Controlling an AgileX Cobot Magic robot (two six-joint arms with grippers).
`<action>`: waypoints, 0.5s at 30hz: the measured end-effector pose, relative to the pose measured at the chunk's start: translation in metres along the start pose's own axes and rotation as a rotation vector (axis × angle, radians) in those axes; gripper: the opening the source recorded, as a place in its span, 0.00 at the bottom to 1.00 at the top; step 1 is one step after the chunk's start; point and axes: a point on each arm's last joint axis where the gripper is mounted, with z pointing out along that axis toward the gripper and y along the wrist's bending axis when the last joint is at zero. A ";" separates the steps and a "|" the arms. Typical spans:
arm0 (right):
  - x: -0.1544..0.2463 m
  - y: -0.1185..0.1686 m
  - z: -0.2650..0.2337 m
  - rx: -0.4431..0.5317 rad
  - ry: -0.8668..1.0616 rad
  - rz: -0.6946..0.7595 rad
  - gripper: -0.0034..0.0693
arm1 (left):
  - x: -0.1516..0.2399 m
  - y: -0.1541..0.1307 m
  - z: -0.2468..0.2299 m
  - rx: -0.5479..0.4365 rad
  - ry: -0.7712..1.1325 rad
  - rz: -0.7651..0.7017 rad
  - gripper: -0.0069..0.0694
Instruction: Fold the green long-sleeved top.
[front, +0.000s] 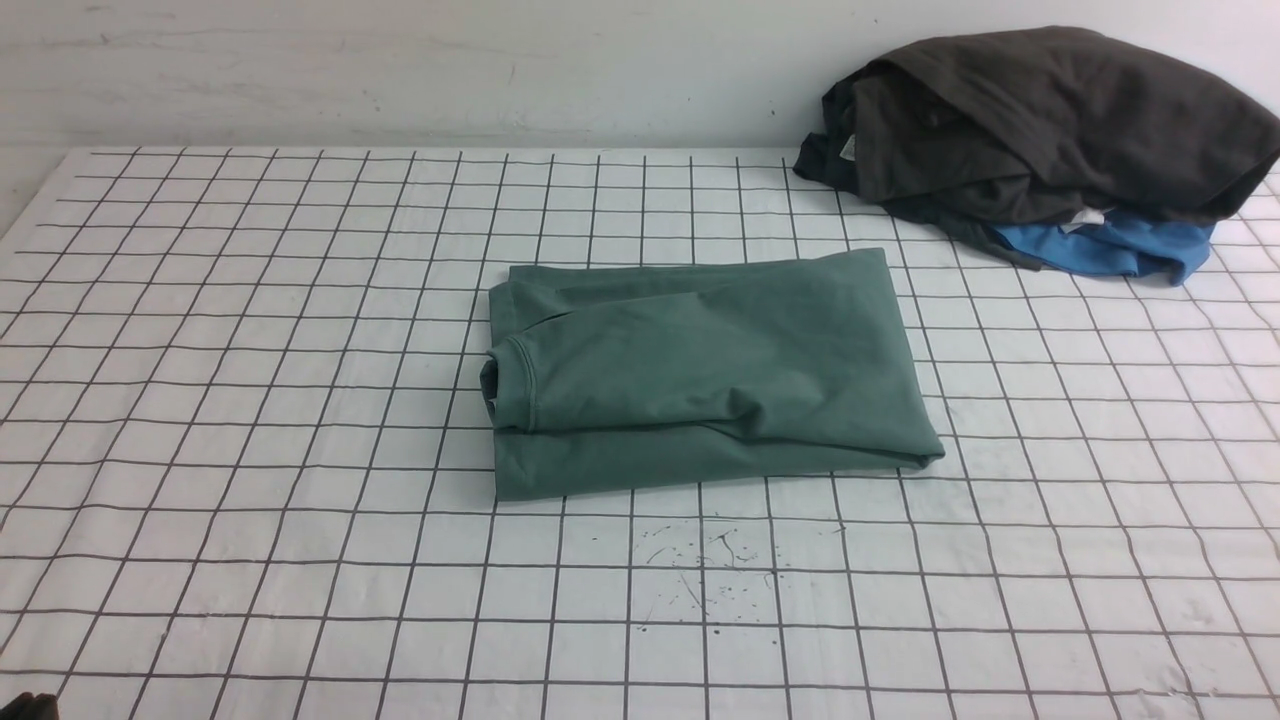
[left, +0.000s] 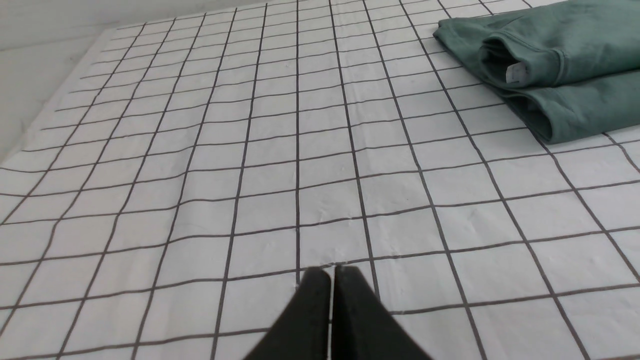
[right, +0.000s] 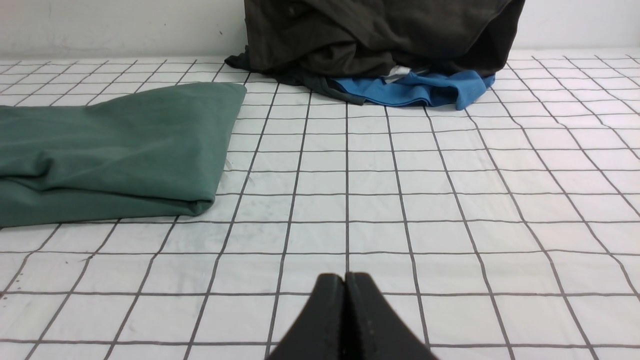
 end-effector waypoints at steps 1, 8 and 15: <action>0.000 0.000 0.000 0.000 0.000 0.000 0.03 | 0.000 0.000 0.000 0.000 -0.002 0.000 0.08; 0.000 0.000 0.000 0.000 0.000 0.000 0.03 | 0.000 0.000 0.000 0.000 -0.003 0.006 0.08; 0.000 0.000 0.000 0.000 0.000 0.000 0.03 | 0.000 0.000 0.000 0.000 -0.003 0.006 0.08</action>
